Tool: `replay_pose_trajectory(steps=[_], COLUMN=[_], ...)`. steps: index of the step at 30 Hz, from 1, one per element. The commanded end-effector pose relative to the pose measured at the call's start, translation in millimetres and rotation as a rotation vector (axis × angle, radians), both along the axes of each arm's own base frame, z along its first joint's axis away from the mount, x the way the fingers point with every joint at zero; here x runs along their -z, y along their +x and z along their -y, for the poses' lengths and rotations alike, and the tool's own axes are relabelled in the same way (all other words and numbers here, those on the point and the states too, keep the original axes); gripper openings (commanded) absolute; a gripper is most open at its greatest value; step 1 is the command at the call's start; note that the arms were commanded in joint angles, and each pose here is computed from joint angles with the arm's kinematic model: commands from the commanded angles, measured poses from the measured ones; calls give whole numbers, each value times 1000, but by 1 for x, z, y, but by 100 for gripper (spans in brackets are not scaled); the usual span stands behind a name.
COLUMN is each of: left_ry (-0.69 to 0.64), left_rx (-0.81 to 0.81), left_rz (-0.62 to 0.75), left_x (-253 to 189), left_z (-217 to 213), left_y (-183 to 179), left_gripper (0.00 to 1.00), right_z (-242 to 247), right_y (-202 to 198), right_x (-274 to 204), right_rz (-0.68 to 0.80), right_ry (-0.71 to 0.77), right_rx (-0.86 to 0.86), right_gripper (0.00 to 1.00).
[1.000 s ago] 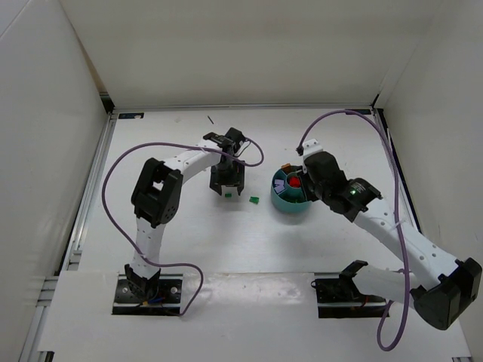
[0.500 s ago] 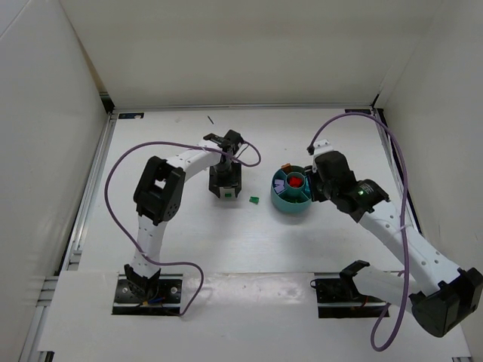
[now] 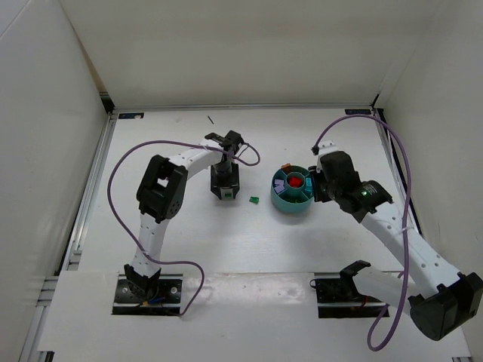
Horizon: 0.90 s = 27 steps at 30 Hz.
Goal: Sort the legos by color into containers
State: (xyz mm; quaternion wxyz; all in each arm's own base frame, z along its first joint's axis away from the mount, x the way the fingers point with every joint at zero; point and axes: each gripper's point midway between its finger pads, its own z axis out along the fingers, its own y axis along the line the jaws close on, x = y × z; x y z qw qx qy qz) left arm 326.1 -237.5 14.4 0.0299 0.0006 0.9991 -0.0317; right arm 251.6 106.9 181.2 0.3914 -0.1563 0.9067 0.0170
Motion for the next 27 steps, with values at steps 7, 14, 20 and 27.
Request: replay_pose_trajectory(steps=[7, 14, 20, 27], left_ry=[-33, -36, -42, -102], left_rx=[-21, -23, -14, 54], left_rz=[-4, -13, -9, 81], left_x=[-6, -6, -9, -53], left_z=[4, 3, 4, 15], left_y=[8, 7, 8, 1], left_gripper=[52, 40, 33, 32], right_z=[-2, 0, -2, 4], right_y=[6, 7, 7, 6], right_x=[-8, -8, -8, -10], right_rz=[34, 37, 37, 49], right_ry=[38, 37, 47, 50], right_rx=[-17, -17, -22, 5], right_gripper=[38, 38, 38, 40])
